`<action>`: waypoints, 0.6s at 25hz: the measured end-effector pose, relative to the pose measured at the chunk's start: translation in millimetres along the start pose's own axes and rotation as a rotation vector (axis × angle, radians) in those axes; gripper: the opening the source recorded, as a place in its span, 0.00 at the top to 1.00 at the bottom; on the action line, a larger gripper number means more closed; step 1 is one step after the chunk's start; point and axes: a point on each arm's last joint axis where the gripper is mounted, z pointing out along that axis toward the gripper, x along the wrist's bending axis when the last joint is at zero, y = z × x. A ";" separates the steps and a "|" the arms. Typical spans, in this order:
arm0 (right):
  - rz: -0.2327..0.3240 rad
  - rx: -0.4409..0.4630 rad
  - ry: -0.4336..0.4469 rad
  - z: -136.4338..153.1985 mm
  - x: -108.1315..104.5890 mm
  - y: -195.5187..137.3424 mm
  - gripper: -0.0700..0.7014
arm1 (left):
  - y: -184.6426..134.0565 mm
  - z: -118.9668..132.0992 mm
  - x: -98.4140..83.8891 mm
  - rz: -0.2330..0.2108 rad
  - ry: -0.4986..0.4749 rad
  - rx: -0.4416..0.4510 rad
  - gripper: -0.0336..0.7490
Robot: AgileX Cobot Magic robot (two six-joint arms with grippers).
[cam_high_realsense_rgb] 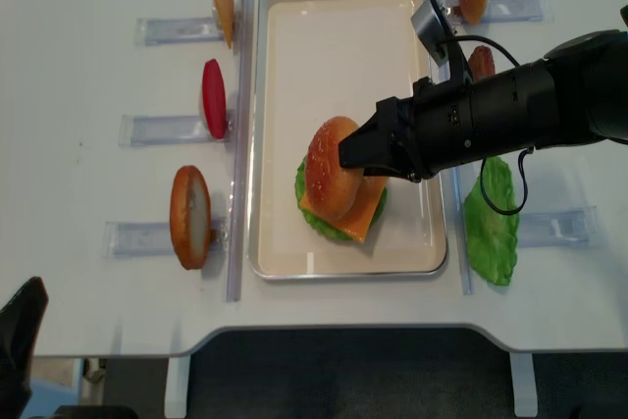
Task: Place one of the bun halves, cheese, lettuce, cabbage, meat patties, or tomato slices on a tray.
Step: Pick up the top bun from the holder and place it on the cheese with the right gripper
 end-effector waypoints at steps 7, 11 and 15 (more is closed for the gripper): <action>0.005 0.003 -0.024 0.0 -2.2 -0.3 0.36 | 0.0 0.0 0.0 0.000 0.000 0.000 0.14; 0.015 0.008 -0.058 -0.1 -5.2 -0.8 0.32 | 0.0 0.0 0.0 0.000 0.000 0.000 0.14; 0.016 0.019 -0.079 -0.2 -7.1 -1.8 0.30 | 0.0 0.0 0.0 0.000 0.000 0.000 0.14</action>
